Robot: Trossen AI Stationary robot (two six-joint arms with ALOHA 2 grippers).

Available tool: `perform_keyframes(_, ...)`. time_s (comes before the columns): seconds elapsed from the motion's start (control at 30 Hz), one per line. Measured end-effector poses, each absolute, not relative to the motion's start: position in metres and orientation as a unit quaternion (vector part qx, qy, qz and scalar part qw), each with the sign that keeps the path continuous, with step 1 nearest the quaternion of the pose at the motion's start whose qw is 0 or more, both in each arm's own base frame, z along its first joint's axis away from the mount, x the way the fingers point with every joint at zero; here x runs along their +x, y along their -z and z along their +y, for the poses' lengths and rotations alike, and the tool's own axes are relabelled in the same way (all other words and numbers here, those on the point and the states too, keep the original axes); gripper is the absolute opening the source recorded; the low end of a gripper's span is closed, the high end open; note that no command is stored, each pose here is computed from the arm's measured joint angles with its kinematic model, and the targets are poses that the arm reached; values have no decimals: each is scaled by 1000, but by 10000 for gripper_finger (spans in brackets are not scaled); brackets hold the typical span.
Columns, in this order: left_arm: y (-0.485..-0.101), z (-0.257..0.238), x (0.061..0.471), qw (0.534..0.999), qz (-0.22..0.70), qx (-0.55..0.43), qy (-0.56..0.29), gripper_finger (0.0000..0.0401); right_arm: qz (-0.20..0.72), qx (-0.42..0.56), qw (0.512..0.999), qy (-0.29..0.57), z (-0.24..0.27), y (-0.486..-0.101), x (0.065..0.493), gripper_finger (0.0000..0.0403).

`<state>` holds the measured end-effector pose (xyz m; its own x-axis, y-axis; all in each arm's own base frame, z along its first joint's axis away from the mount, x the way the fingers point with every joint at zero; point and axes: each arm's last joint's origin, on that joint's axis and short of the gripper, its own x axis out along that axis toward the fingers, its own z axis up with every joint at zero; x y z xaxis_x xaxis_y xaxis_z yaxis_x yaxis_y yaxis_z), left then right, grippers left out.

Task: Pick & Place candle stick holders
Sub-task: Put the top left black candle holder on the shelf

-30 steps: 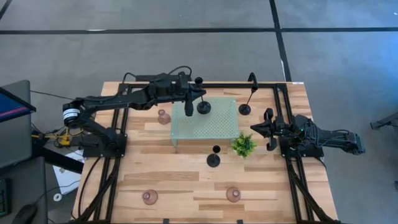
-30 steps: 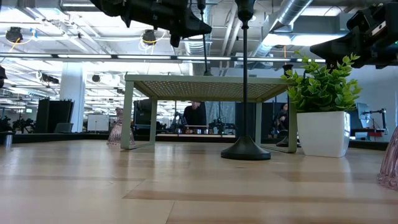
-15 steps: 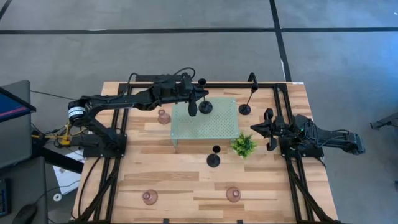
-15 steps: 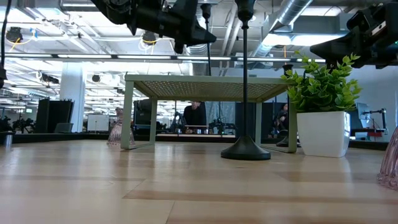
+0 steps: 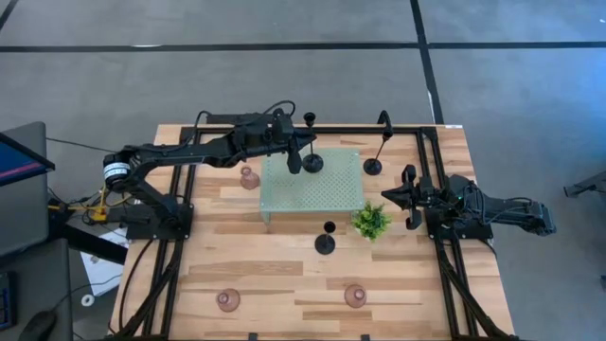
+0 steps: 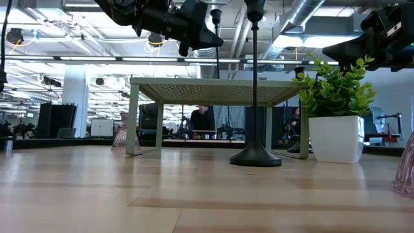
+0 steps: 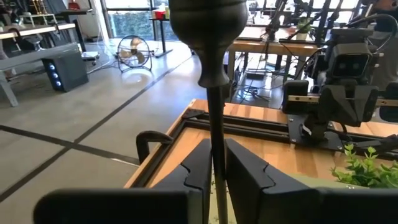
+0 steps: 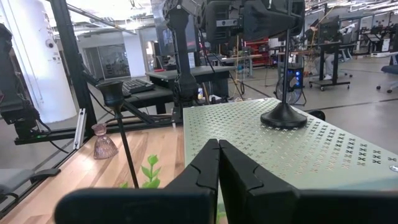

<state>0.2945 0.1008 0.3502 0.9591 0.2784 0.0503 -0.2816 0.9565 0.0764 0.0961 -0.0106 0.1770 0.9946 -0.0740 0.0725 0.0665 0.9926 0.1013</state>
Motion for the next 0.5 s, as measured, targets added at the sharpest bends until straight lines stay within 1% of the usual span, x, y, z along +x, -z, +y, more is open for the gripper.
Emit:
perform_keyframes(0.2,-350,101,295,989,-19,41,-141,53,-38,49,997,35,-11,-177,96,0)
perform_keyframes(0.5,-350,101,295,989,-19,41,-142,94,-38,49,997,35,-11,-177,96,0)
